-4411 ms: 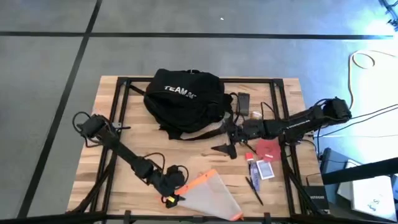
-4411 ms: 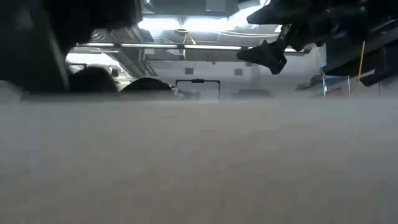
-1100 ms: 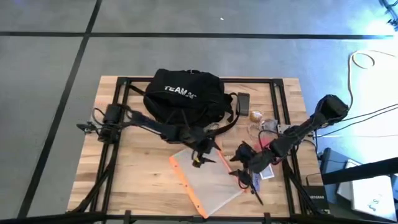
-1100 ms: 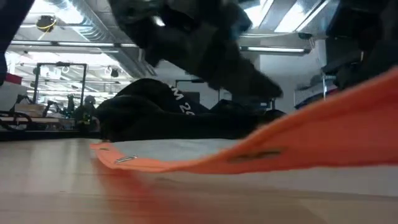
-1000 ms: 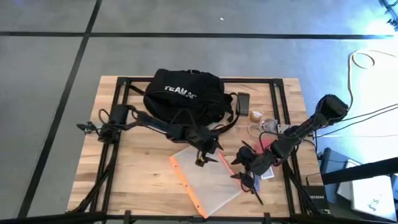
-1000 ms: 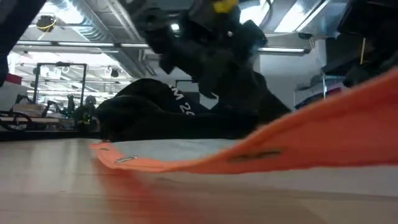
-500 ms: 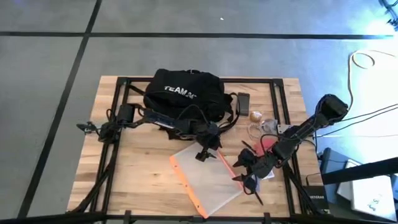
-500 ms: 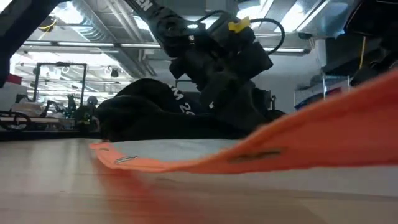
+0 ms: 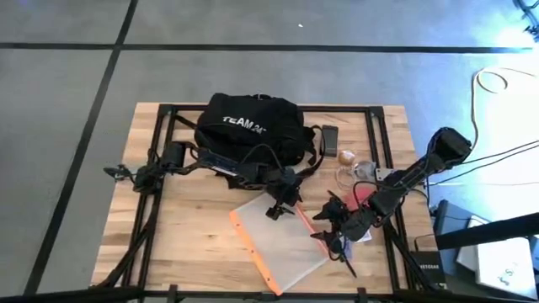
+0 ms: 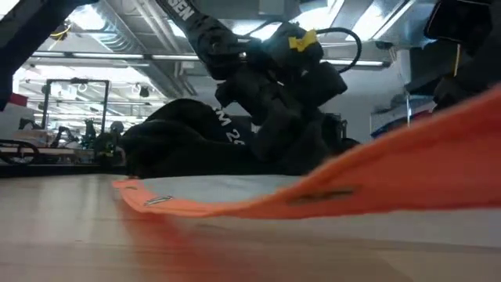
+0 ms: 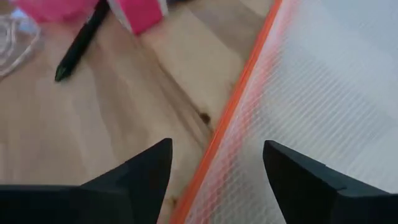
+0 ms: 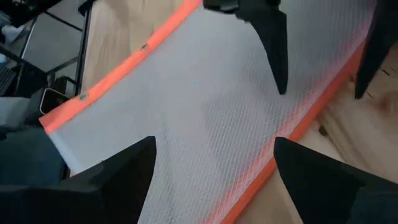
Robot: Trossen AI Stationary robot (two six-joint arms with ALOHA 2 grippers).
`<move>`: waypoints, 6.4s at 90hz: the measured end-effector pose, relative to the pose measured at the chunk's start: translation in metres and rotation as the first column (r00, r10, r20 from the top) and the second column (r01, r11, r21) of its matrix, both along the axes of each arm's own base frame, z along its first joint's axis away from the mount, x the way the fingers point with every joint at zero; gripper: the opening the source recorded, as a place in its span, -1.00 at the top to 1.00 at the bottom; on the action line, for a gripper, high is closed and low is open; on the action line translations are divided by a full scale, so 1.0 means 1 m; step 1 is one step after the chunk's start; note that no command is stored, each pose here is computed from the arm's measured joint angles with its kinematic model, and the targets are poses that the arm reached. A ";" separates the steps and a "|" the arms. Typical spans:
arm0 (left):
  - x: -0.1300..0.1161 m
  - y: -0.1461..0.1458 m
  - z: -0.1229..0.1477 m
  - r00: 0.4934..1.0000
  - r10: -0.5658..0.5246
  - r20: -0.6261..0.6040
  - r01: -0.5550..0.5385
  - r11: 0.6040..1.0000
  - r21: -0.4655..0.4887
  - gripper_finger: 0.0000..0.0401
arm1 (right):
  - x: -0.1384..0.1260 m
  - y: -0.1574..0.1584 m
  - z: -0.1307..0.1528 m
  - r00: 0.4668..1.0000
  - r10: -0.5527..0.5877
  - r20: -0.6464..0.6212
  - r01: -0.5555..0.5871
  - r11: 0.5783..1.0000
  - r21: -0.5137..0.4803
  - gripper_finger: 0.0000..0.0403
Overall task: Unpack backpack
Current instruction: Put the pink charger adapter into the white zip bag
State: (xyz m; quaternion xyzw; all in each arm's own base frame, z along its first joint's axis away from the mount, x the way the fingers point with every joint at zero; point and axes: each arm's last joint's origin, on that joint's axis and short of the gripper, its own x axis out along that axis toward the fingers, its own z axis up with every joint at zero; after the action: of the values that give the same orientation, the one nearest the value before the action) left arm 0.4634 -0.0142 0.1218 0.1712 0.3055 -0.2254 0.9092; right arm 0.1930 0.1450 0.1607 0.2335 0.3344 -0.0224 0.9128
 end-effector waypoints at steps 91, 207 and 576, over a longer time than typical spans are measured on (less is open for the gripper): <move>0.001 -0.012 -0.014 0.999 0.031 -0.041 -0.032 0.999 -0.011 0.61 | 0.000 -0.001 0.000 0.999 -0.034 0.005 0.034 0.999 0.003 -0.53; -0.013 -0.066 0.017 1.000 0.014 0.022 -0.020 0.951 0.310 1.00 | 0.002 -0.010 -0.005 0.996 -0.085 0.021 0.088 0.985 -0.150 -0.53; -0.083 -0.008 0.087 0.663 -0.744 -0.086 0.748 0.651 0.129 1.00 | 0.015 -0.050 0.033 0.988 0.065 0.142 0.010 0.882 -0.472 -0.52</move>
State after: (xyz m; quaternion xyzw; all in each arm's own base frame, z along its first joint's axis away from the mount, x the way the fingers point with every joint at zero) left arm 0.3807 -0.0221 0.2093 0.3477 0.2362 -0.5568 0.7164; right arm 0.2081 0.0954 0.1933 0.0010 0.2508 -0.0717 0.9654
